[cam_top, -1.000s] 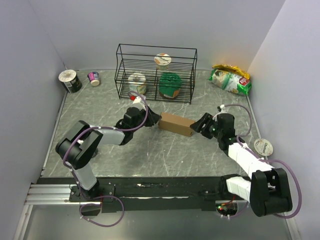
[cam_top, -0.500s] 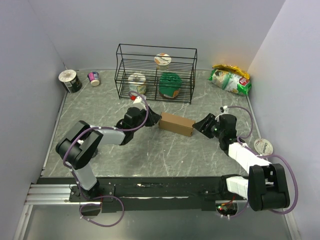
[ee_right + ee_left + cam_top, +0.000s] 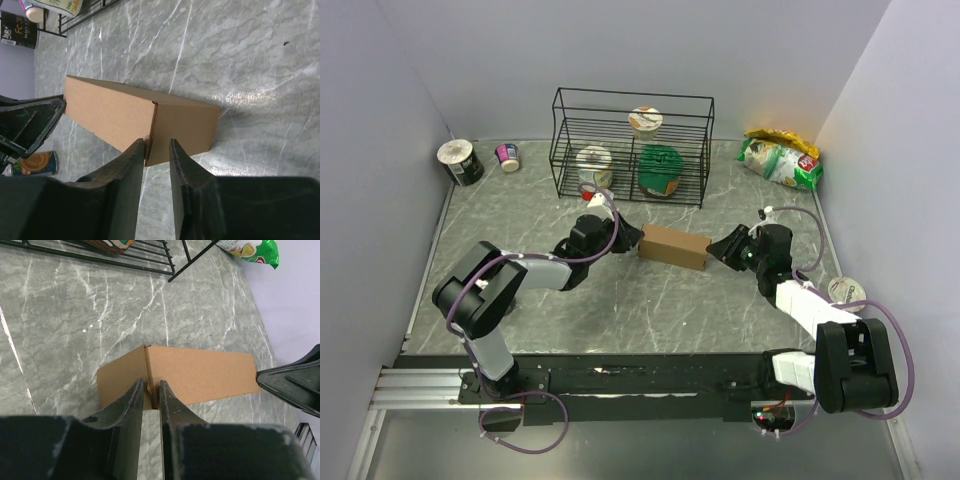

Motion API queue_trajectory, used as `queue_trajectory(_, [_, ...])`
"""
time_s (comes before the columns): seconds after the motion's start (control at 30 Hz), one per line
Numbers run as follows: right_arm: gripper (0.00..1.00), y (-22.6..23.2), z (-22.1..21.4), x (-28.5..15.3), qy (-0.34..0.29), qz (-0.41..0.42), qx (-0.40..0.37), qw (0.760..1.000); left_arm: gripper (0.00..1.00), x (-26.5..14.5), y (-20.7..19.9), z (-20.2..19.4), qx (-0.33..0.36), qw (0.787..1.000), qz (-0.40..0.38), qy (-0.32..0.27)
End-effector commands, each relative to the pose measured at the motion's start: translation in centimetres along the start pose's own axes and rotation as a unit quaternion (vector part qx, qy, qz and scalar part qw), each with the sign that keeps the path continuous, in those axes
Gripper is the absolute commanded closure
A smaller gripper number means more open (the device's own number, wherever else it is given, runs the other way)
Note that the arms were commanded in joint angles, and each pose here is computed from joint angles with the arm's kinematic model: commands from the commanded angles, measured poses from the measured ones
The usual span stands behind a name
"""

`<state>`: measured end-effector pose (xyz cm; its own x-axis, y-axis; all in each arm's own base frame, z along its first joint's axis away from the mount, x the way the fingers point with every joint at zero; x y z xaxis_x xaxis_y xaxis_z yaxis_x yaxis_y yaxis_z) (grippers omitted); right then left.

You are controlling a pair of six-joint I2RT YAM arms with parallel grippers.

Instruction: Fold the paper box

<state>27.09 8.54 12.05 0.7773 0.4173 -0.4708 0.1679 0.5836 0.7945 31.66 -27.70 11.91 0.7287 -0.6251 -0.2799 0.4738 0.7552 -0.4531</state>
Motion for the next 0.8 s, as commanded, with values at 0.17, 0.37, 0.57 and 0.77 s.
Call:
queue_trajectory(0.17, [0.7, -3.2, -1.4, -1.4, -0.006, -0.083, -0.016, 0.996, 0.99, -4.7, 3.6, -10.2, 0.015, 0.985, 0.062, 0.161])
queue_trajectory(0.37, [0.68, -2.4, -2.0, -3.4, -0.019, -0.07, -0.029, 0.997, 0.99, -6.1, 3.0, -11.8, 0.007, 0.985, 0.052, 0.166])
queue_trajectory(0.57, [0.32, -0.7, -1.6, -6.0, -0.037, -0.047, -0.091, 0.994, 0.88, -6.3, 3.2, -12.5, -0.001, 0.982, 0.064, 0.176])
queue_trajectory(0.77, [0.13, 2.3, -1.5, -6.1, 0.005, -0.02, -0.21, 0.978, 0.68, -4.8, 3.0, -11.7, 0.007, 0.982, 0.066, 0.176])
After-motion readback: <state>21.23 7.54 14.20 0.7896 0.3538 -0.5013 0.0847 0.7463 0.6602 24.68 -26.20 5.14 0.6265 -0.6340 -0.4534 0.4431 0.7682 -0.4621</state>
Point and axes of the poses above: each gripper's point midway between its finger pads, its own x axis out along the fingers, its own y axis along the line the jaws close on, z = x × y, the point moved 6 cm from there along -x, back along the fingers, and after that the axes turned 13 degrees about x, right-handed, at the moved point
